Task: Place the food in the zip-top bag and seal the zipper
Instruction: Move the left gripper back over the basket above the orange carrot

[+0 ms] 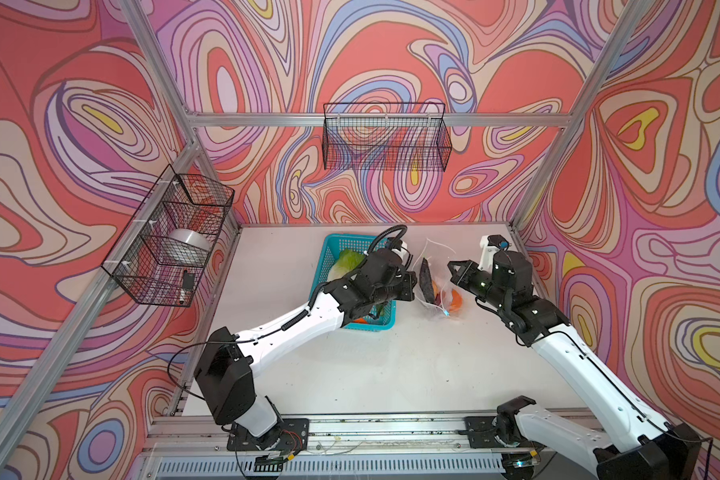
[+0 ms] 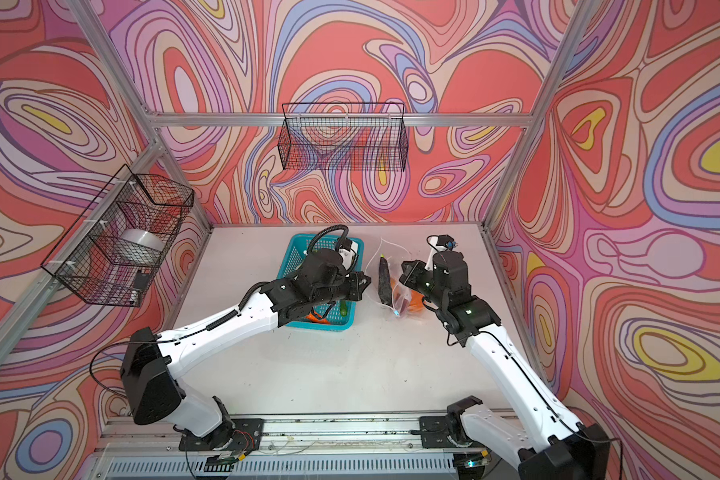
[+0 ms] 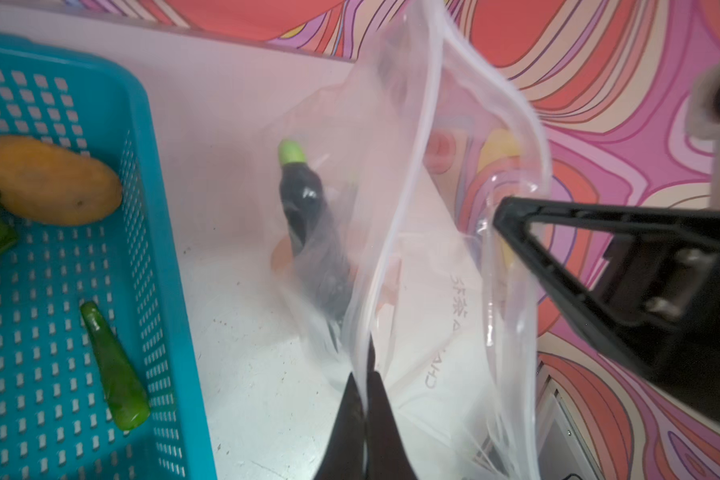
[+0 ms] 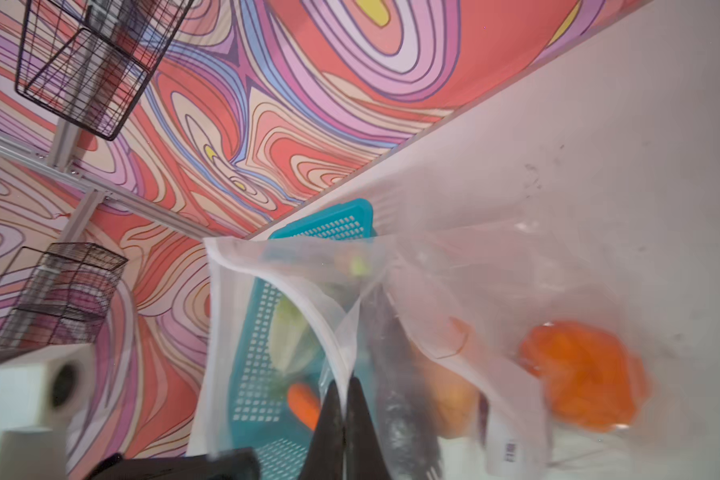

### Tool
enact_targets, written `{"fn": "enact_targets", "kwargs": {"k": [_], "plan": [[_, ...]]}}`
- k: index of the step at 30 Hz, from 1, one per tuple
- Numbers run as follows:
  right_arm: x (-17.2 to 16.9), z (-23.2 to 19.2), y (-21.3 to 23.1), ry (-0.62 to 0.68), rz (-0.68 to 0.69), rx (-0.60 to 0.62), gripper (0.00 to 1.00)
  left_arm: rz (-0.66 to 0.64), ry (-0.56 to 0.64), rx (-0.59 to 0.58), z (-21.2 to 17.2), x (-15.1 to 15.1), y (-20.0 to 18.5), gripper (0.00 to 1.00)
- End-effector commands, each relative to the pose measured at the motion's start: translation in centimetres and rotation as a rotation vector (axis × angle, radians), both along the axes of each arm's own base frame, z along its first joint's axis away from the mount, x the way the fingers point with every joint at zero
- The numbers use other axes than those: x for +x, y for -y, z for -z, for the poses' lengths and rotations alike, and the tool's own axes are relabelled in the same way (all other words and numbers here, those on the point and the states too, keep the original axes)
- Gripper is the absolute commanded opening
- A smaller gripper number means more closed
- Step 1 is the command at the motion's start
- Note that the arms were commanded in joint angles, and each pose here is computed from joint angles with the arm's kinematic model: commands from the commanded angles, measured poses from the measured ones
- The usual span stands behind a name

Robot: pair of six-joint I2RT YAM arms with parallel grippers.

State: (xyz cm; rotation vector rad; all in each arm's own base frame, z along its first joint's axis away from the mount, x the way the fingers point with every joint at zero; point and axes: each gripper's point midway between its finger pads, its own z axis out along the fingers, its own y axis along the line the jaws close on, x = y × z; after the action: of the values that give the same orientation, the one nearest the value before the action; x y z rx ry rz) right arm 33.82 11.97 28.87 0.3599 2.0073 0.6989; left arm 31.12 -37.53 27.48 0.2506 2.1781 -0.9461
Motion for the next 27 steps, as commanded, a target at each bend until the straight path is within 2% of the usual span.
{"fn": "enact_targets", "kwargs": {"k": [1, 7, 11, 18, 27], "plan": [[-0.9, -0.5, 3.2, 0.026, 0.093, -0.188, 0.00, 0.006, 0.076, -0.036, -3.6, -0.2, -0.9, 0.00], [-2.3, -4.9, 4.4, 0.154, 0.109, -0.238, 0.00, -0.019, 0.108, -0.065, -5.3, -0.7, -2.0, 0.00], [-2.4, -6.9, 4.6, 0.184, 0.109, -0.265, 0.00, -0.050, 0.138, -0.052, -6.0, -0.4, -2.8, 0.00], [-2.5, -7.4, 4.9, 0.203, 0.125, -0.276, 0.00, -0.086, 0.170, -0.059, -6.6, -0.1, -3.5, 0.00], [-1.9, -6.2, 3.9, 0.186, 0.087, -0.238, 0.00, -0.089, 0.106, 0.011, -2.8, 0.6, -2.8, 0.02]]}}
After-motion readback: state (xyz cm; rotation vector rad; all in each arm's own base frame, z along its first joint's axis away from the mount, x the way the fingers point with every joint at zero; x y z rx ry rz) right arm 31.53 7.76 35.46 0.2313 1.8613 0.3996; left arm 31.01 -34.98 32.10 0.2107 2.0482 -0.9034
